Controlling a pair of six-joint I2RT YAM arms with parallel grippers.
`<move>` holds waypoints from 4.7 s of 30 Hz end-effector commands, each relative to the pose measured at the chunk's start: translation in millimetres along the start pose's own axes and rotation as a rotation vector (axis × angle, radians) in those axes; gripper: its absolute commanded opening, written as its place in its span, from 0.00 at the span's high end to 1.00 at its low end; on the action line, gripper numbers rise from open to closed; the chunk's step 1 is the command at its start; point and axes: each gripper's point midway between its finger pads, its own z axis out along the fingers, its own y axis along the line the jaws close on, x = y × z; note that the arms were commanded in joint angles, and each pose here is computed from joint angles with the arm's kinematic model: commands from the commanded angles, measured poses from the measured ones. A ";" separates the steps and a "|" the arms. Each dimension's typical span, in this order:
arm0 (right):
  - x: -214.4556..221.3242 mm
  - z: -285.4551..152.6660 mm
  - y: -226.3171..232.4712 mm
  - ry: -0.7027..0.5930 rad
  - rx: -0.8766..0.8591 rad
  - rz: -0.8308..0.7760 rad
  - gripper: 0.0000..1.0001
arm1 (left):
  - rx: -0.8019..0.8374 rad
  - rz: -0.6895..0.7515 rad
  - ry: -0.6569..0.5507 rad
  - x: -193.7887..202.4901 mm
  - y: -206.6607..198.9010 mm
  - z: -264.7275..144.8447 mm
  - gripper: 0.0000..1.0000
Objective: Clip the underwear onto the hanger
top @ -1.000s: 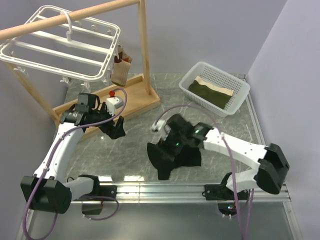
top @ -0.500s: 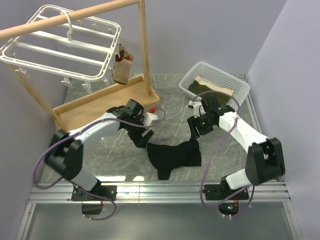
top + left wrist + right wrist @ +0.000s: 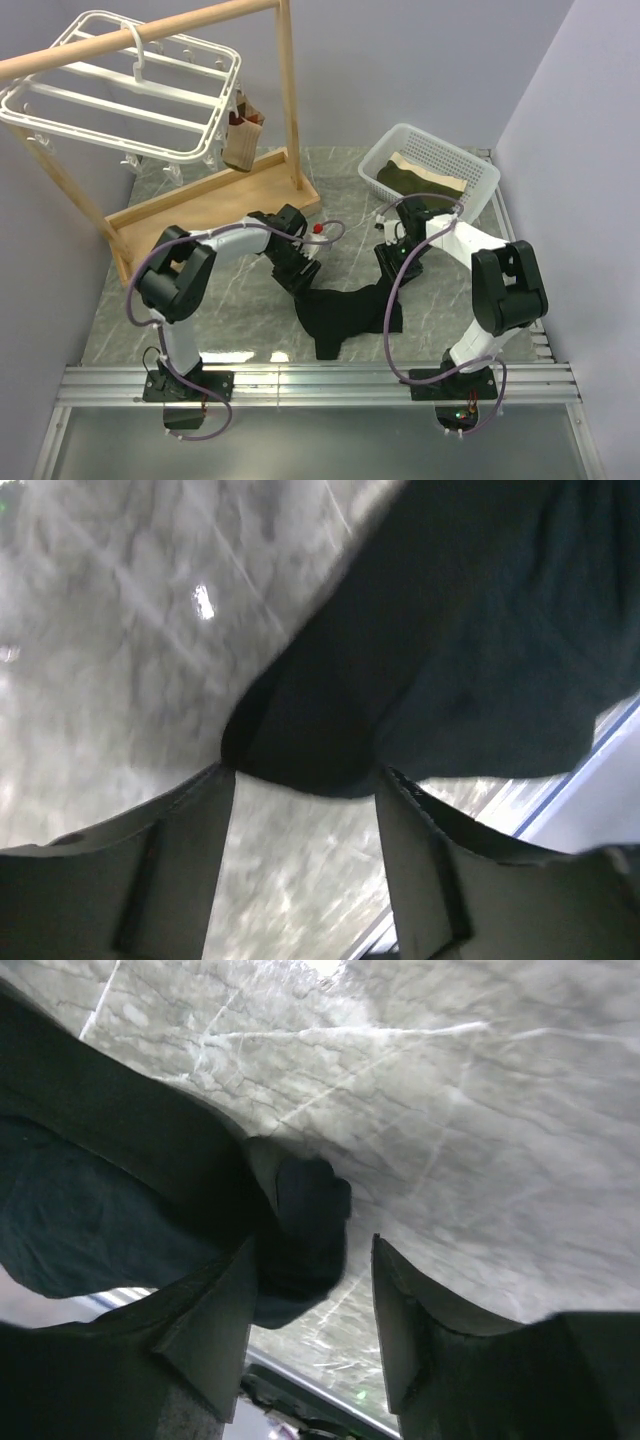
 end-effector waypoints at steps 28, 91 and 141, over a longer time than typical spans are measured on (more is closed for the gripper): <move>-62.6 -33.1 4.4 -0.290 -0.127 0.118 0.45 | -0.272 0.478 -0.147 -3.9 -19.1 -60.3 1.00; -123.9 -10.1 65.3 -0.268 -0.375 0.174 1.00 | -0.300 0.347 -0.229 -27.2 -16.4 -85.8 1.00; -89.3 -77.1 13.9 -0.549 -0.014 -0.066 0.46 | -0.353 0.155 -0.273 -58.5 41.5 -114.2 0.27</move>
